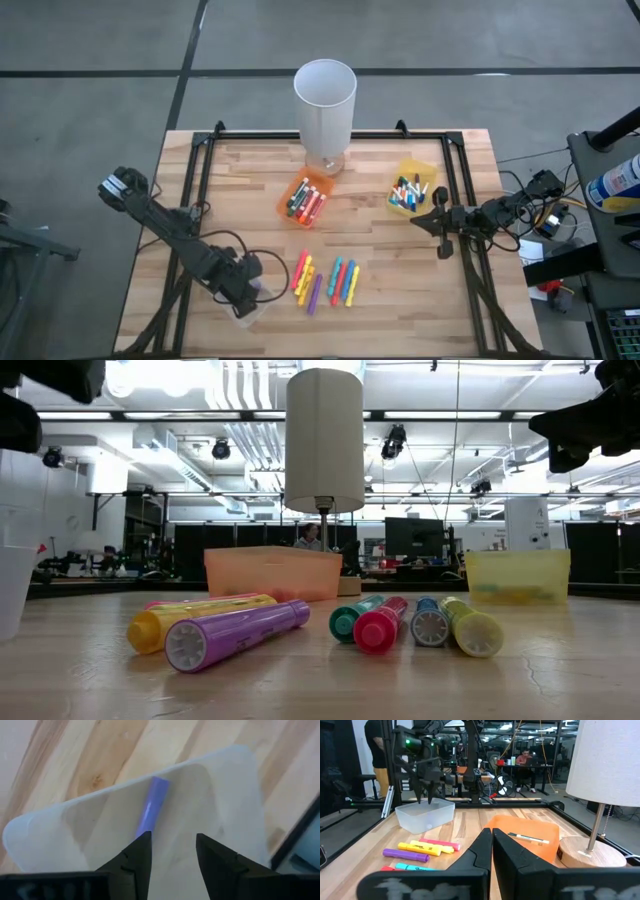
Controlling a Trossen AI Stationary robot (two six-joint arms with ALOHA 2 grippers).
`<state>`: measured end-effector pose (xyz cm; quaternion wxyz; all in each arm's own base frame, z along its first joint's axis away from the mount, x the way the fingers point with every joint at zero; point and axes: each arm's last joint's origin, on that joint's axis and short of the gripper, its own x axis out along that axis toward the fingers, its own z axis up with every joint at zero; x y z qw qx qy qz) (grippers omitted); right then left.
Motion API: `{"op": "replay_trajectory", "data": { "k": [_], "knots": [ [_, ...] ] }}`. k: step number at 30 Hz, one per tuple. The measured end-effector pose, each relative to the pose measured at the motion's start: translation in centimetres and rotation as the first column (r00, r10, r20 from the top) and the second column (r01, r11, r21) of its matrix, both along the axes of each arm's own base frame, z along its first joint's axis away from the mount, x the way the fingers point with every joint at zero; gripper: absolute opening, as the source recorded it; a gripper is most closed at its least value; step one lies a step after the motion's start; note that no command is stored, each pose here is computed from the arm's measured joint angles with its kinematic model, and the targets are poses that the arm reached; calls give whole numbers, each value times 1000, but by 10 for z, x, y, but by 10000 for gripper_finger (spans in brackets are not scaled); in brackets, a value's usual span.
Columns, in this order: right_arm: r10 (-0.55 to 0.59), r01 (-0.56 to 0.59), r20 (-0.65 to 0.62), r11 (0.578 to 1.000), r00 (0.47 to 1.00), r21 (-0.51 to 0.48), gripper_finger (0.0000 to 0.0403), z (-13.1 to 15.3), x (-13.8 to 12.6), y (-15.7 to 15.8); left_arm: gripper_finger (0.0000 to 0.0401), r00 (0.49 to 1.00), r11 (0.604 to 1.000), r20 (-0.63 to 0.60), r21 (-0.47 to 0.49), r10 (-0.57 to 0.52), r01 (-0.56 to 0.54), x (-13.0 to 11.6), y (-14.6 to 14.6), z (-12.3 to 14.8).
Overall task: Pick & Place Markers
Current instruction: Put the pink highlighter pen into the white bin
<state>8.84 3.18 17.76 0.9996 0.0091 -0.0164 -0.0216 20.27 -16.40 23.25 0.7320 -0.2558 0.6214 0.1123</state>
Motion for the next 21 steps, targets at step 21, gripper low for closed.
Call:
{"op": "replay_trajectory", "data": {
  "k": [21],
  "knots": [
    [0, 0, 0, 1000, 1000, 0, 9, 0, 0, 0, 147, 914, 958, 333, 87, 230, -273, 37, 24, 29]
  ]
}}
